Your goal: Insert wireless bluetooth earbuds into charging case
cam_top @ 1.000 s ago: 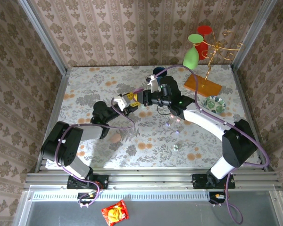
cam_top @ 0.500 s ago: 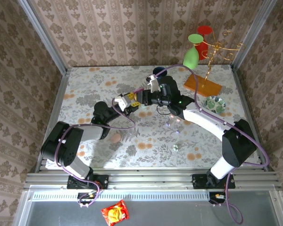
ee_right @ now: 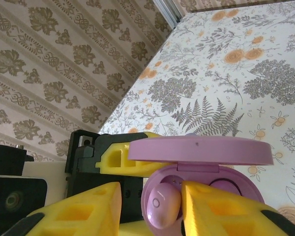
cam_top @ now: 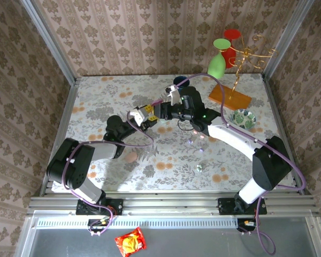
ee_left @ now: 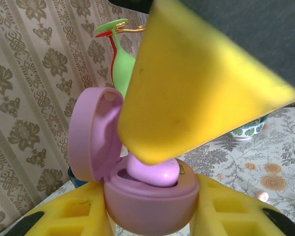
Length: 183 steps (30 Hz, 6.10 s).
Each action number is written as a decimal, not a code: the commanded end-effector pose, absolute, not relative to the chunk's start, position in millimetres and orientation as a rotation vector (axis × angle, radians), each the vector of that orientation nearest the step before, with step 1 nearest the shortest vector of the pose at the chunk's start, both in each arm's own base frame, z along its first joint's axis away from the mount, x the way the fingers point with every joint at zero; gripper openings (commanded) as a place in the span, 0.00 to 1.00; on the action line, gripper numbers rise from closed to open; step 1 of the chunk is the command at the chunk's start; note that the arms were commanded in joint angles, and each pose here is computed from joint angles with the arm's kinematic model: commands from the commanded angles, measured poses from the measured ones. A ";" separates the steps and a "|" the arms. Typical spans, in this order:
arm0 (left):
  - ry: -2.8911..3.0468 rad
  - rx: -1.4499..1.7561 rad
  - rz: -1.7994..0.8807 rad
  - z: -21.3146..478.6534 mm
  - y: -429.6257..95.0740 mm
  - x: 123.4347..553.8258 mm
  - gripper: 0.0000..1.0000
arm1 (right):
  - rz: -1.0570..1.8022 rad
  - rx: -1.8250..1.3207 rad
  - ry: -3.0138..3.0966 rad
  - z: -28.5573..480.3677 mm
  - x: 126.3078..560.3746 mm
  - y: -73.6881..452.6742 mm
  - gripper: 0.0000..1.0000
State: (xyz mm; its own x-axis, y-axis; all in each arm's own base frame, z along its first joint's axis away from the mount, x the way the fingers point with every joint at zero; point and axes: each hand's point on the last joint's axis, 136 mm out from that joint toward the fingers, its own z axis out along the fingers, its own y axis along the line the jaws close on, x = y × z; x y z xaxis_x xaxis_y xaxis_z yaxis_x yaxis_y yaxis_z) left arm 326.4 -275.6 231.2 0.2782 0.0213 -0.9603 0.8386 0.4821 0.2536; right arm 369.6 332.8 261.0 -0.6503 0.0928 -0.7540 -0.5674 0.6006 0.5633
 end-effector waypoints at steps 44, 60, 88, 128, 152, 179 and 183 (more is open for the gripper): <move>1.214 0.644 -0.840 280.8 -252.8 341.7 0.26 | 1.825 -0.009 2.002 278.2 382.1 345.0 0.70; 1.182 0.741 -0.816 272.4 -259.1 329.2 0.29 | 1.860 0.096 1.979 264.5 391.3 332.2 0.29; 1.175 0.766 -0.786 267.9 -259.2 329.9 0.41 | 1.859 0.120 1.960 262.6 397.8 325.1 0.29; 1.626 1.024 -0.607 153.5 -255.1 284.6 1.00 | 0.905 0.557 2.294 52.4 493.0 147.9 0.61; 2.330 1.413 0.042 100.4 -174.9 242.8 1.00 | 0.725 0.240 2.305 111.8 450.9 163.0 0.75; 2.701 1.560 0.072 19.8 -157.3 212.7 0.35 | 0.781 0.230 2.293 122.2 443.9 169.8 0.76; 2.661 1.559 0.067 24.0 -162.7 220.1 0.31 | 0.812 0.207 2.282 131.0 435.7 172.2 0.76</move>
